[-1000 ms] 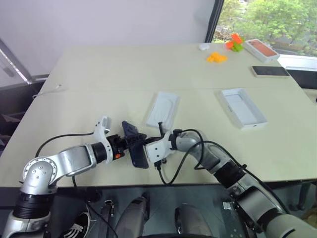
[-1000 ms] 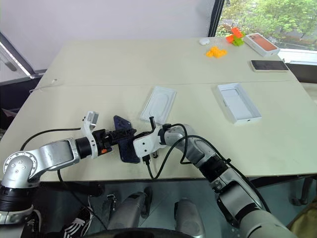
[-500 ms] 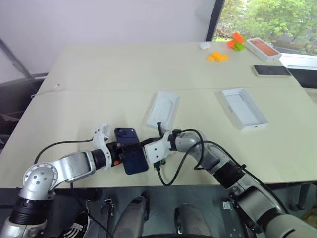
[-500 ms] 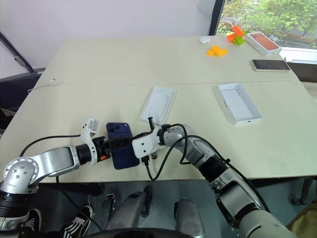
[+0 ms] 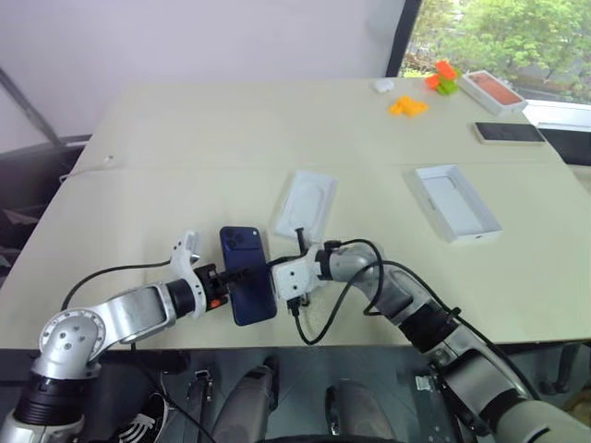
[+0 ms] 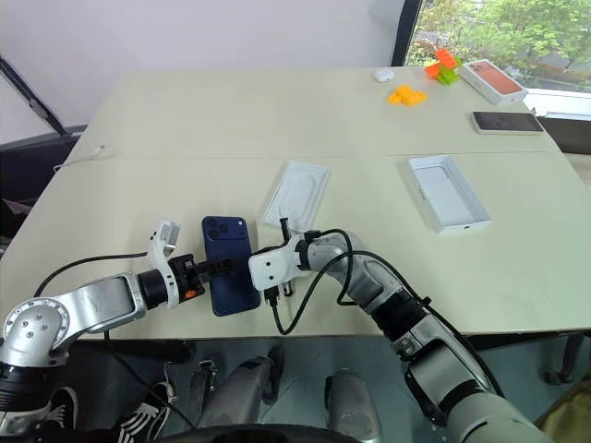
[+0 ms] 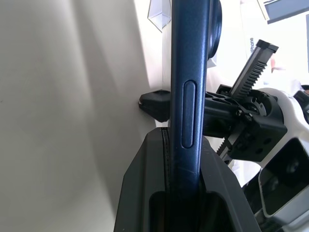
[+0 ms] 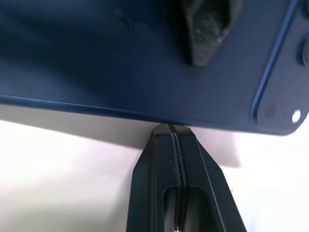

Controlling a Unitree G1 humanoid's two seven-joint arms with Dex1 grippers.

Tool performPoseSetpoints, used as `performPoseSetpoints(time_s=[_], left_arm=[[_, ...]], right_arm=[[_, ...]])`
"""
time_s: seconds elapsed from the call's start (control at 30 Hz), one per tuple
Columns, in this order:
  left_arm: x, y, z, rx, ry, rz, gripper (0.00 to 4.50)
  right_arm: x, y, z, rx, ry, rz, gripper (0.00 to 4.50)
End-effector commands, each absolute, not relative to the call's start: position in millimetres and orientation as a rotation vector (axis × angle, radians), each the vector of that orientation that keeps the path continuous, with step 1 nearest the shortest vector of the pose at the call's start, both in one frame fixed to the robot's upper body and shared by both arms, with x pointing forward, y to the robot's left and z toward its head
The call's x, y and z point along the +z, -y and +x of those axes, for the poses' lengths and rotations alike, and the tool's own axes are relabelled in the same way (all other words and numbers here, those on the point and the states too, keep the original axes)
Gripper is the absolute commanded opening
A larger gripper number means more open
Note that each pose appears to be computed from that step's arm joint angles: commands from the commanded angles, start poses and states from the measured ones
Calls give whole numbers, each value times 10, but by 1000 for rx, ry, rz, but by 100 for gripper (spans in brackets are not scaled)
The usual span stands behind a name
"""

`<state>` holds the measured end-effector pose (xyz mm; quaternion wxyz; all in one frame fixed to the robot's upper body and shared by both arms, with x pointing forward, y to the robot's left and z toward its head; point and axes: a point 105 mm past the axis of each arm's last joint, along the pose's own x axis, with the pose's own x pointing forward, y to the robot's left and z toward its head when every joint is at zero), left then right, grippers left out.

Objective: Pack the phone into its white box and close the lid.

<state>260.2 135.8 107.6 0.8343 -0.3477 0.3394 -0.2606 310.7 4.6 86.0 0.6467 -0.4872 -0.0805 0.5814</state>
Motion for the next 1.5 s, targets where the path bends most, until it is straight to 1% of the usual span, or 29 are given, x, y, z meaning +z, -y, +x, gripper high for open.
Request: performPoseSetpoints(time_s=[0.03,0.13,0.17,0.2,0.33,0.37,0.4,0.53,0.6,0.67,0.73,1.0,1.1,1.13,1.2,1.27,1.47,1.5], left_arm=[[1229,-1529,2657,-533,-648,-724,2],[1334,-1655,2692,-535,-600,-728,0],[1361,-1698,2701,-535,-588,-731,0],[1387,-1730,2704,-539,-578,-731,0],[1473,-1837,2726,-551,-538,-712,0],[1493,-1867,2746,-548,-523,-709,0],[1515,-1887,2765,-548,-509,-717,0],[1550,-1888,2826,-555,-483,-702,0],[1562,-1867,2836,-563,-477,-704,0],[1544,-1867,2840,-556,-481,-693,0],[1522,-1879,2849,-540,-483,-686,0],[1478,-1831,2832,-541,-481,-667,0],[1485,-1828,2846,-539,-475,-667,0],[1496,-1822,2853,-541,-472,-671,0],[1524,-1812,2867,-545,-464,-674,0],[1541,-1805,2875,-548,-461,-674,0],[1553,-1803,2886,-549,-458,-670,0],[1550,-1804,2890,-547,-458,-666,0]], right_arm=[[1168,-4,3059,1332,154,-859,0],[1395,54,3008,1371,94,-643,81],[1476,66,3015,1365,89,-595,129],[1549,77,3033,1353,84,-555,186],[1760,88,3043,1353,84,-503,386],[1774,80,3070,1340,80,-513,429],[1769,77,3124,1312,75,-539,445],[1586,141,3448,1169,-39,-638,445],[1479,217,3559,1122,-112,-698,445],[1447,256,3637,1086,-154,-720,445],[1409,274,3642,1092,-211,-718,445],[1245,308,3518,1141,-320,-726,445],[1188,340,3516,1125,-366,-717,362],[1179,355,3539,1111,-370,-727,317],[1169,371,3576,1088,-381,-722,202],[1176,375,3600,1071,-379,-724,114],[1155,380,3570,1090,-375,-746,114],[1147,393,3578,1085,-372,-757,91]])
